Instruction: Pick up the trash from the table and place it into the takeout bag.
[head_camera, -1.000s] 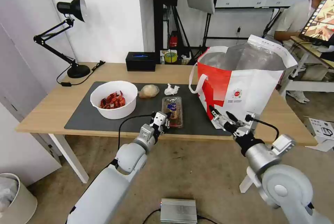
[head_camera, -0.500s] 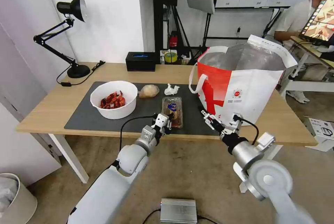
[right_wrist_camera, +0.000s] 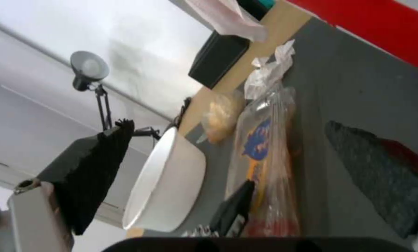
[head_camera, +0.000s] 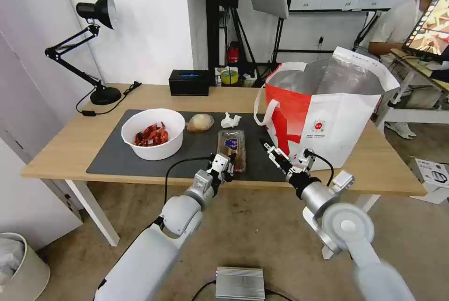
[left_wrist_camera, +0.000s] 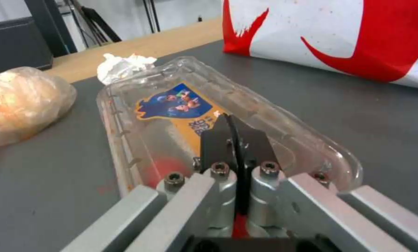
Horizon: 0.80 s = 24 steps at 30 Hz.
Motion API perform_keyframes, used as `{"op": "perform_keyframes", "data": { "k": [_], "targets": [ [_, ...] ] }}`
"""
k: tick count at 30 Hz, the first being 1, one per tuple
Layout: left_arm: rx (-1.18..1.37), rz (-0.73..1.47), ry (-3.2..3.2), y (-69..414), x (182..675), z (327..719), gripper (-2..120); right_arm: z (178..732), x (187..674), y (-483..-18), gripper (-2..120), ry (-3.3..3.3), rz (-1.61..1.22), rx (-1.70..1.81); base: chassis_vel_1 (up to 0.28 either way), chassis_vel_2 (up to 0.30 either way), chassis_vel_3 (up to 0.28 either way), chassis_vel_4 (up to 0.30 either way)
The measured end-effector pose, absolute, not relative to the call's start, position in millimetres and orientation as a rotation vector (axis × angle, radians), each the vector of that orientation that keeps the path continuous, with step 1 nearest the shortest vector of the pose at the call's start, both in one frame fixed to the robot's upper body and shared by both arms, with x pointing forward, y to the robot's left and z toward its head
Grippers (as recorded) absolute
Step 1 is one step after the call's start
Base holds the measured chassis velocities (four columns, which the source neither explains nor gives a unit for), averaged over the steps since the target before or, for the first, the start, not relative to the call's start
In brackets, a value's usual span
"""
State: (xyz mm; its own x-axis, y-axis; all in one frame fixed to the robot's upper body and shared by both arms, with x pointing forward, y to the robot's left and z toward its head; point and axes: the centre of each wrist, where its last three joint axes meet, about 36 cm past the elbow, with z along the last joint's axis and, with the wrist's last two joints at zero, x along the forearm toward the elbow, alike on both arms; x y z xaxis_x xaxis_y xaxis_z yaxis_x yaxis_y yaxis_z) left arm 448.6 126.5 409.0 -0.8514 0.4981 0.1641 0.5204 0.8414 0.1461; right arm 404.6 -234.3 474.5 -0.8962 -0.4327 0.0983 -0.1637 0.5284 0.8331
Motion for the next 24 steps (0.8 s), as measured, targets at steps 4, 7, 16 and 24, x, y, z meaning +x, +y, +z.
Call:
{"op": "perform_keyframes", "data": {
  "k": [4, 7, 16, 24],
  "targets": [
    [-0.797, -0.264, -2.899, 127, 448, 409, 0, 475, 419, -228, 100, -2.466, -1.314, 0.487, 0.000, 0.000, 0.000, 0.000],
    [-0.796, -0.257, -2.895, 126, 447, 408, 0, 475, 428, -225, 100, -2.460, -1.318, 0.480, 0.000, 0.000, 0.000, 0.000],
    [-0.803, -0.239, -2.889, 123, 445, 408, 0, 477, 453, -219, 100, -2.449, -1.292, 0.466, 0.000, 0.000, 0.000, 0.000],
    [-0.807, -0.238, -2.886, 122, 445, 408, 0, 480, 474, -213, 100, -2.396, -1.200, 0.459, 0.000, 0.000, 0.000, 0.000]
  ]
}}
